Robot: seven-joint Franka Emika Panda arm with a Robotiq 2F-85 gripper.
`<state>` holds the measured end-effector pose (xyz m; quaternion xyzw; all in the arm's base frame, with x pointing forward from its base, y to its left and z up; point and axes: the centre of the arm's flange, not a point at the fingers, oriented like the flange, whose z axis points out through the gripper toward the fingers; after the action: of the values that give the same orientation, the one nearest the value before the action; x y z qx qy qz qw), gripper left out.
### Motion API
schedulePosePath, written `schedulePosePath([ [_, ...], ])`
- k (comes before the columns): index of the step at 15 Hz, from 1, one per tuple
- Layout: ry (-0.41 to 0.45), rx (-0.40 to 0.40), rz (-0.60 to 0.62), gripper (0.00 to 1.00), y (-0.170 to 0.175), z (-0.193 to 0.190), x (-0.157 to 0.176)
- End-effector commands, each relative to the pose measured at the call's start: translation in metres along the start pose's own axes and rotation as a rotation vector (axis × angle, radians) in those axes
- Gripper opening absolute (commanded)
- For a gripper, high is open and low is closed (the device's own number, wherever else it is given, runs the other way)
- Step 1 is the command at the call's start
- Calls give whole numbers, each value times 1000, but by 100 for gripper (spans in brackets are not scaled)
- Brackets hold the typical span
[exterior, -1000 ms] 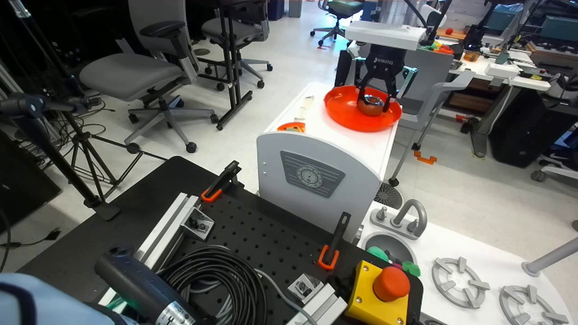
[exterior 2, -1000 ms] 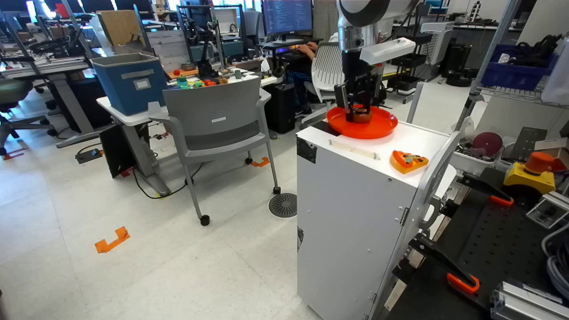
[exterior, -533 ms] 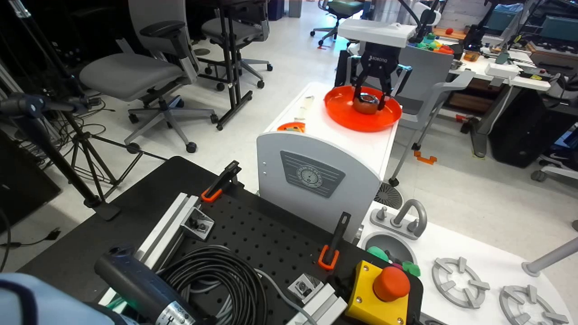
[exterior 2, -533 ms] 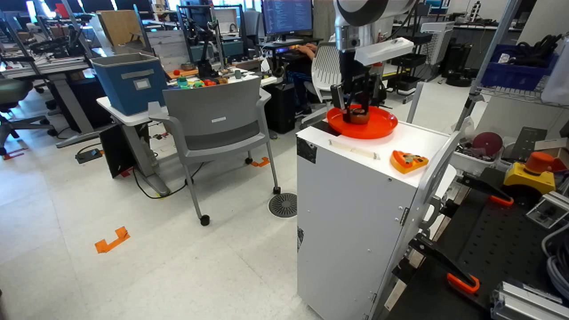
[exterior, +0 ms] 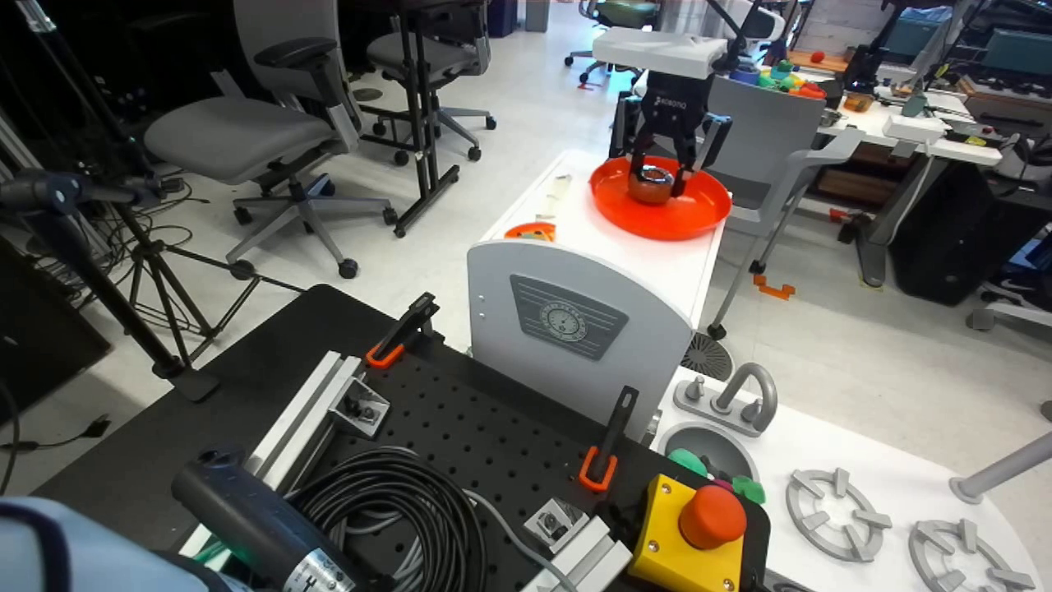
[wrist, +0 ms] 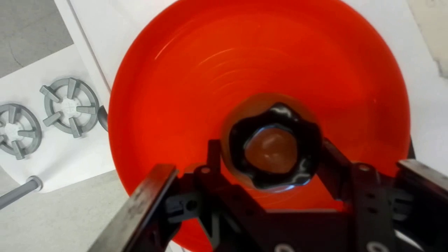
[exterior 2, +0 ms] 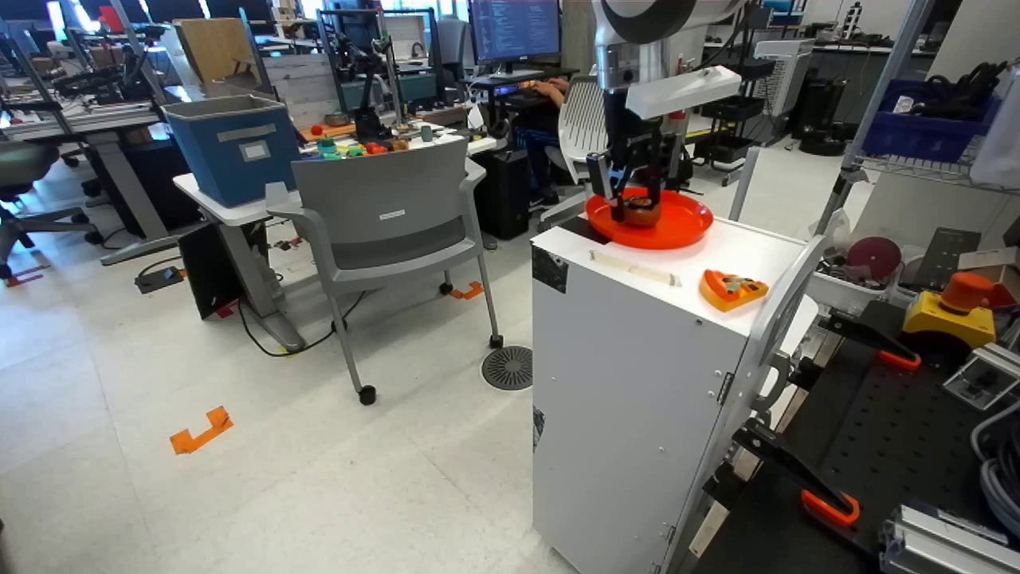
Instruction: Remove the donut from the plate
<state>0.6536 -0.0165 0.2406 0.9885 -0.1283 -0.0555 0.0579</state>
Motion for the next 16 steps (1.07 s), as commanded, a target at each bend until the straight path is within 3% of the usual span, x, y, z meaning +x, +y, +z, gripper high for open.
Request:
schedulePosePath([
  [1,27,-8,27,42,-1,-8,-14],
  [16,166,43,108,42,11,-24,-76],
])
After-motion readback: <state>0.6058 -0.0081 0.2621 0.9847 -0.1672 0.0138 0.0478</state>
